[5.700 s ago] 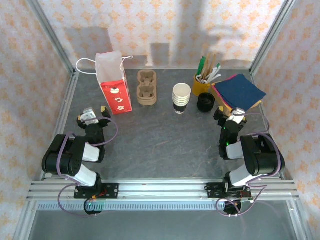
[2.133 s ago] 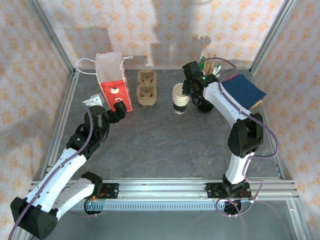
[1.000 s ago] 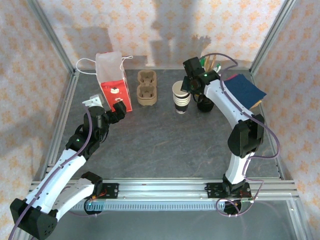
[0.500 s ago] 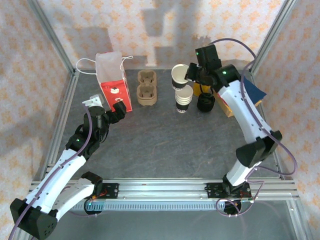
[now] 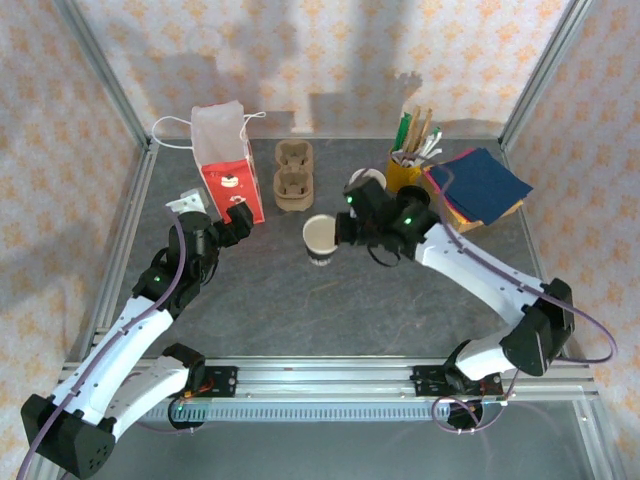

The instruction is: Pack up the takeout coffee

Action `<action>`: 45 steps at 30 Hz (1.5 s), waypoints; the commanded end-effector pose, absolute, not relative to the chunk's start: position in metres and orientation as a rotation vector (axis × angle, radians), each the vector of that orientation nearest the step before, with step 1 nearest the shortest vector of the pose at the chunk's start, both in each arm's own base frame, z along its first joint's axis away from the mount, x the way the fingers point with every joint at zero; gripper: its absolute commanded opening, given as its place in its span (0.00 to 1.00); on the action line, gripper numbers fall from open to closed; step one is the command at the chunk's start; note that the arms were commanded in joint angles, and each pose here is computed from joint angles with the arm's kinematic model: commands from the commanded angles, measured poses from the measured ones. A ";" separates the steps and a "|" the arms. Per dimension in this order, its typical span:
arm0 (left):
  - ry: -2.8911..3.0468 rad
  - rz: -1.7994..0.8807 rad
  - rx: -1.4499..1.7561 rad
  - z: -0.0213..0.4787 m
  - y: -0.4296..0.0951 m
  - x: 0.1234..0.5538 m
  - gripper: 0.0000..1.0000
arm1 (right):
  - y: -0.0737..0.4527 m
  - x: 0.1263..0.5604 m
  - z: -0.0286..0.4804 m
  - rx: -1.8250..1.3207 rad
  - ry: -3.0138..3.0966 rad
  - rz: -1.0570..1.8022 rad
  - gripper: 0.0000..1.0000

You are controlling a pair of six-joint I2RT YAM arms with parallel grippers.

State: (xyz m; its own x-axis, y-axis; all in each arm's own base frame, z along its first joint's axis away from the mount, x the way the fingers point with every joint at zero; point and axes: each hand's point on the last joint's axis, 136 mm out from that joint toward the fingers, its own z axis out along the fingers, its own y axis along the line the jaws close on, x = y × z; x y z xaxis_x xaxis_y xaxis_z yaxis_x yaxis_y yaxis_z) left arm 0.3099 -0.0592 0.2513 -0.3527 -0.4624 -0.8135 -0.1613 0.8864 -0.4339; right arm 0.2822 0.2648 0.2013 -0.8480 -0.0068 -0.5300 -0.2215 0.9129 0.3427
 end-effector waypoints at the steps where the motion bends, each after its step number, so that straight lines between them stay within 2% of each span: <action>1: 1.915 -0.350 -0.471 0.254 -0.059 0.311 0.99 | 0.262 0.293 0.197 -0.079 2.450 0.503 0.00; 10: 1.909 -0.365 -0.477 0.251 -0.059 0.309 0.99 | 0.251 0.291 0.162 -0.019 2.457 0.470 0.00; 31: 1.902 -0.365 -0.490 0.251 -0.057 0.306 0.99 | 0.247 0.290 0.127 -0.006 2.536 0.384 0.00; 35: 1.906 -0.363 -0.490 0.250 -0.056 0.306 0.99 | 0.247 0.291 0.132 -0.007 2.529 0.387 0.16; 39: 1.908 -0.363 -0.490 0.249 -0.056 0.306 0.99 | 0.247 0.293 0.149 -0.004 2.510 0.387 0.28; 45: 1.901 -0.356 -0.491 0.254 -0.055 0.306 0.99 | 0.242 0.302 0.201 0.019 2.435 0.375 0.30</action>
State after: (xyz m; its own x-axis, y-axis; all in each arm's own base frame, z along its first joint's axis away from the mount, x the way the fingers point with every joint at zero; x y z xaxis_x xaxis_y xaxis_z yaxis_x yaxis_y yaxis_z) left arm 0.3067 -0.0592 0.2456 -0.3541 -0.4811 -0.8020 -0.1645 0.8762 -0.4530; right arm 0.2961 0.2528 0.1600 -0.8288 0.0808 -0.5536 -0.0969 0.9538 0.2842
